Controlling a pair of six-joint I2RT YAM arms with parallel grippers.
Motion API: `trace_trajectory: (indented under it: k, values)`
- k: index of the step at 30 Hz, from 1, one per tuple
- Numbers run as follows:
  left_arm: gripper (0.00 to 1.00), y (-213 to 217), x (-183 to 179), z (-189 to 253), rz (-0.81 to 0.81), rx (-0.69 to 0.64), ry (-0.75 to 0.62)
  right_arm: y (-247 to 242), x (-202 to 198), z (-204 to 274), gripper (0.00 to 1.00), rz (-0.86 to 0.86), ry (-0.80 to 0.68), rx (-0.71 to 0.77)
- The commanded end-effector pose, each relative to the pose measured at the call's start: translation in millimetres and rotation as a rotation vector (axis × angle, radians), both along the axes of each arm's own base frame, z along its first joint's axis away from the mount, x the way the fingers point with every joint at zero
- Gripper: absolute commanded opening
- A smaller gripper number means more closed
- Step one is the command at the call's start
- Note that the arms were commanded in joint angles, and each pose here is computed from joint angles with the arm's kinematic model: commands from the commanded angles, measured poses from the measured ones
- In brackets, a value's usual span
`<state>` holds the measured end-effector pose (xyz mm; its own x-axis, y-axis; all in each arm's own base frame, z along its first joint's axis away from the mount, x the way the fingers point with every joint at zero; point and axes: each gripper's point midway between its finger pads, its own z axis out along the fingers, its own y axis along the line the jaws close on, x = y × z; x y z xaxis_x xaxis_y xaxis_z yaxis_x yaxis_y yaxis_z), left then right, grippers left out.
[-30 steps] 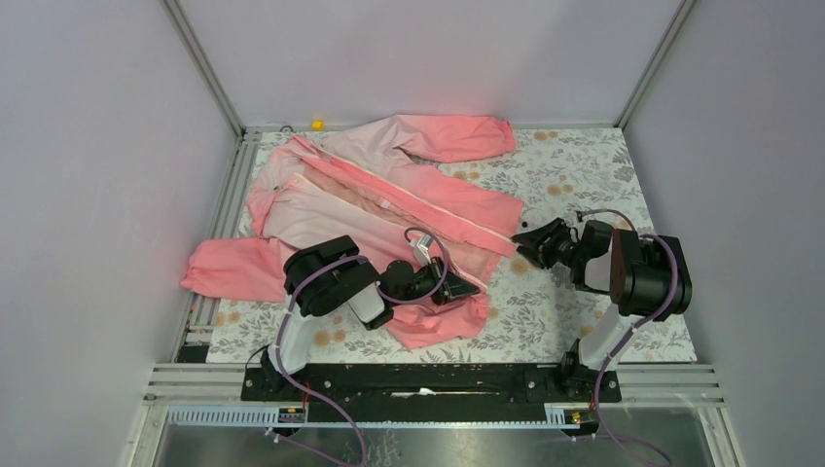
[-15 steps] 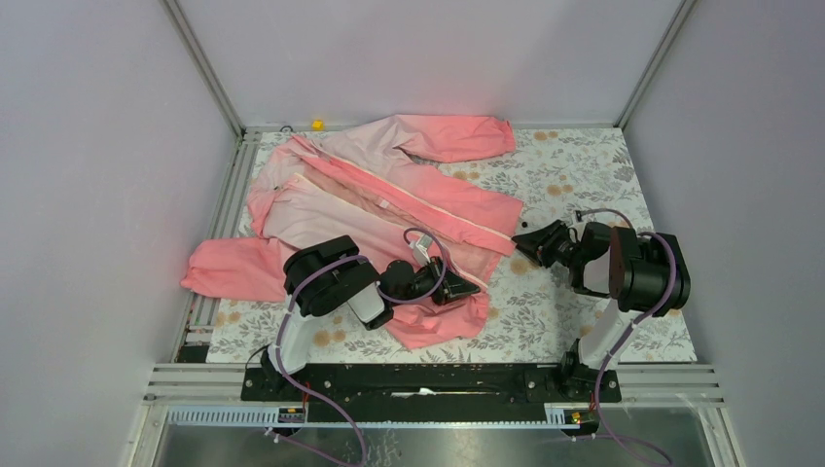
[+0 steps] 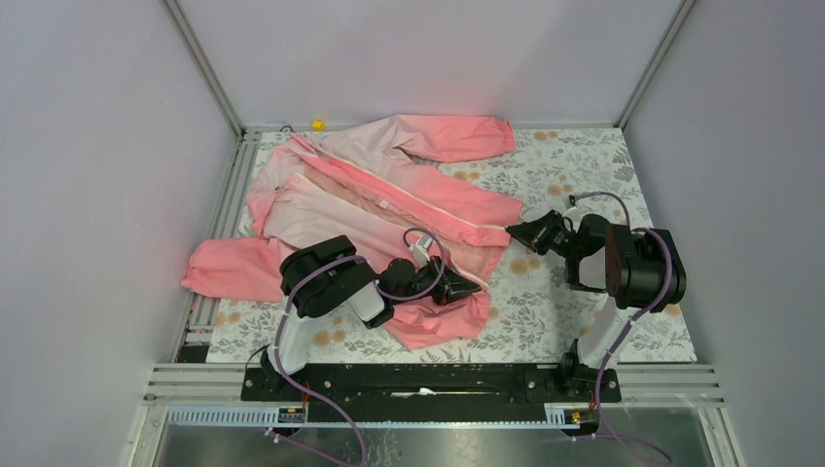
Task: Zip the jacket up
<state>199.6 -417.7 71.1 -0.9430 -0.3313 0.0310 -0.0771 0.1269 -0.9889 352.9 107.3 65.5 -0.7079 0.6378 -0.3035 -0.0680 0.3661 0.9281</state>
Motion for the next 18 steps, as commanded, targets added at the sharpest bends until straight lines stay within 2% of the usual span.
trace_trajectory:
  k: [1, 3, 6, 9, 18]
  values:
    - [0.00, -8, -1, 33, -0.036, -0.092, 0.021, 11, 1, 31, 0.00, 0.051, -0.189, -0.079]
    - [0.00, -7, -3, 35, -0.045, -0.113, 0.058, 15, -3, 36, 0.00, 0.062, -0.239, -0.190]
    - [0.00, -5, -6, 40, -0.060, -0.153, 0.122, 26, -15, 36, 0.00, 0.173, -0.378, -0.549]
    - [0.00, -5, -8, 49, -0.089, -0.201, 0.174, 27, -28, 51, 0.00, 0.203, -0.555, -0.703]
    - [0.00, 25, 21, 78, -0.114, -0.274, 0.236, 51, -57, 61, 0.00, 0.328, -0.892, -0.835]
